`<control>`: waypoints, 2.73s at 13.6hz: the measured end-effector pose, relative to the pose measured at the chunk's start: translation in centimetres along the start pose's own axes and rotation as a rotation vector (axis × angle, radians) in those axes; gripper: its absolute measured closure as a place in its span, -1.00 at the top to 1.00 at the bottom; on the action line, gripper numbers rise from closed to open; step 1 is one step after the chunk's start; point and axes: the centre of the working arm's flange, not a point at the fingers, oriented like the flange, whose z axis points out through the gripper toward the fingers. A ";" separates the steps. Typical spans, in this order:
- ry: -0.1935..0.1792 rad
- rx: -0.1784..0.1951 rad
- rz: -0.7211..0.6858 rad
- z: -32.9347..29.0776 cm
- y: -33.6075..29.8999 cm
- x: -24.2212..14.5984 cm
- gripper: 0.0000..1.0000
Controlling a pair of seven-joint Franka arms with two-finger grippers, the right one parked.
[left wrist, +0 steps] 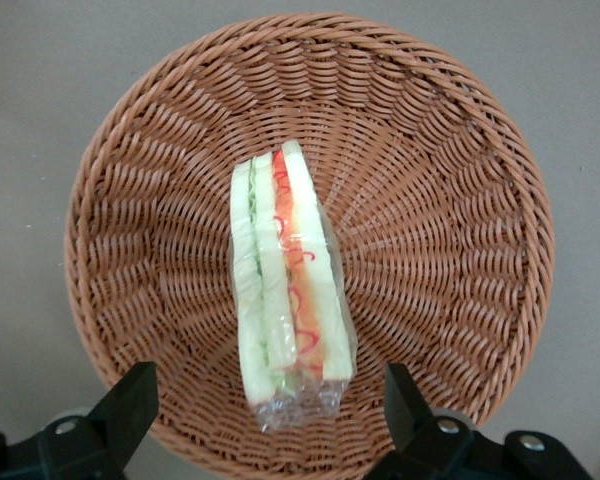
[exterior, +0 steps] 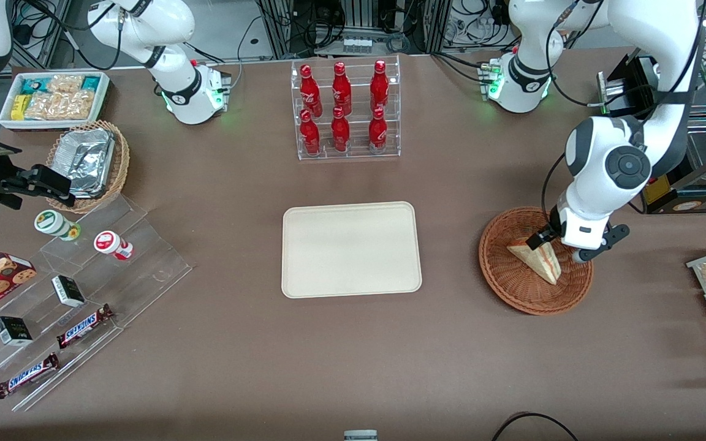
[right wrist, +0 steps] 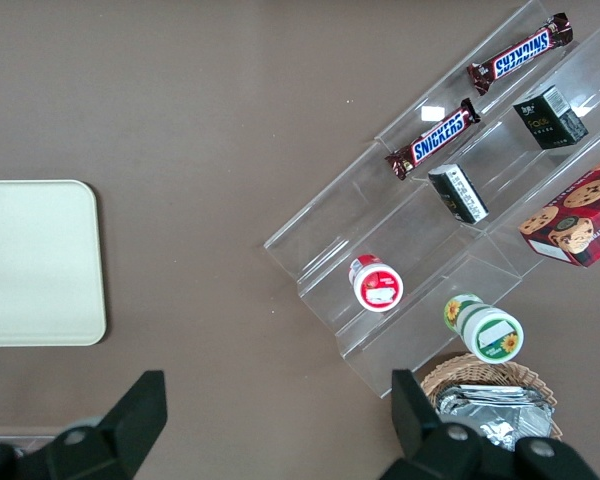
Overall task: Place sandwich from basket to tray
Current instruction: 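Close the left gripper on the wrapped sandwich standing on edge, then lift the sandwich and carry it toward the cream tray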
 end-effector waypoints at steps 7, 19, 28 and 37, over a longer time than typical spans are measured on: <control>-0.011 -0.004 -0.006 5.6 0.1 0.1 1.00; -0.049 0.061 0.025 -9.8 4.7 1.7 -0.63; -0.023 0.044 0.388 -12.0 22.1 -14.0 -0.70; -0.031 0.022 0.566 -3.8 34.3 -23.2 -0.70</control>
